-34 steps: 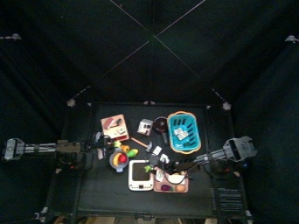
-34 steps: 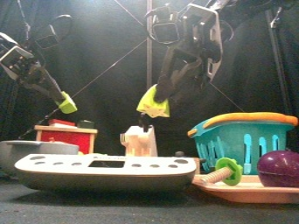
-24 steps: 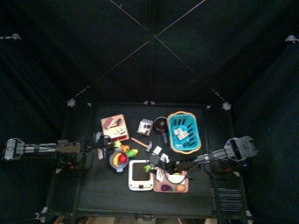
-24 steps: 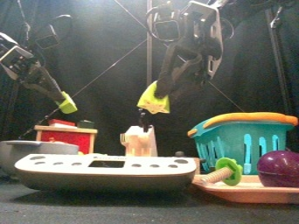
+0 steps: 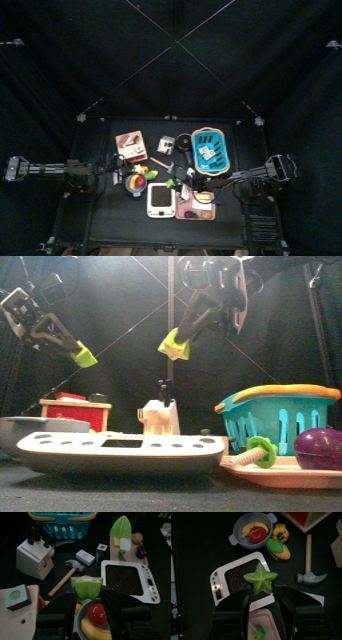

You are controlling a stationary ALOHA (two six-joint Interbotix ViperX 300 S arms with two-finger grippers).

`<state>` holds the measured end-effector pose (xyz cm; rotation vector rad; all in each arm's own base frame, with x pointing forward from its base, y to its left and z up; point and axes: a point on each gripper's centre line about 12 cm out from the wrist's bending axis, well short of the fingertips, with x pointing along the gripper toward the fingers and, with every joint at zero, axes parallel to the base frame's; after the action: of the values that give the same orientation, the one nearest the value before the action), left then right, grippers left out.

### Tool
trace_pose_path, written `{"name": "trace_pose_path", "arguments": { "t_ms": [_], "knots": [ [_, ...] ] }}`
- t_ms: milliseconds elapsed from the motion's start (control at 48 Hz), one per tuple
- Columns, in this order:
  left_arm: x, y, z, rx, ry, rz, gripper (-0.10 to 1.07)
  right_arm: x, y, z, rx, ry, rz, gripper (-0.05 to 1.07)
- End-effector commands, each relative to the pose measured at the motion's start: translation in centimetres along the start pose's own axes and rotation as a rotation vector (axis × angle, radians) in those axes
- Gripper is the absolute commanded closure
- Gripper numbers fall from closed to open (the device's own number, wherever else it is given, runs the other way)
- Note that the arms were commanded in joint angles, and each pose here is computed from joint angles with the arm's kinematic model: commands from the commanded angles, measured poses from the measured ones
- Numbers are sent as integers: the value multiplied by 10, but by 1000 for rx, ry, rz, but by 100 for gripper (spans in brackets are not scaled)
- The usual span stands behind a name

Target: Assemble starfruit

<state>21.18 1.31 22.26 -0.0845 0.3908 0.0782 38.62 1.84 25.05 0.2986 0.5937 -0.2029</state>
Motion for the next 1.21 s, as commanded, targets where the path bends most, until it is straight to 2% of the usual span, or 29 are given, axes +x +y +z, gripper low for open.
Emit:
{"name": "trace_pose_path", "arguments": {
  "t_ms": [0,83,229,417,500,667,812,958,1042,1188],
  "knots": [
    [2,-8,16,-14,-38,-34,26,-17,1,22,19,-80,41,35],
    [8,-16,22,-44,-28,-64,26,-24,0,31,31,-128,77,35],
    [14,-25,31,-69,-29,-97,26,-36,-6,36,43,-160,85,35],
    [12,-40,33,-173,-15,-153,26,-39,-16,32,81,-154,72,35],
    [12,-44,37,-193,-17,-167,26,-37,-17,31,82,-154,72,35],
    [23,-49,43,-192,5,-171,26,-36,-14,31,81,-167,100,35],
    [25,-51,53,-194,-9,-174,26,-35,-16,27,93,-154,98,35],
    [25,-51,53,-197,-8,-174,26,-32,-17,21,98,-138,95,35],
    [26,-51,53,-227,-4,-176,26,-27,-16,21,98,-134,101,35],
    [31,-51,49,-263,22,-171,26,-20,-9,26,89,-156,144,35]
  ]
}}
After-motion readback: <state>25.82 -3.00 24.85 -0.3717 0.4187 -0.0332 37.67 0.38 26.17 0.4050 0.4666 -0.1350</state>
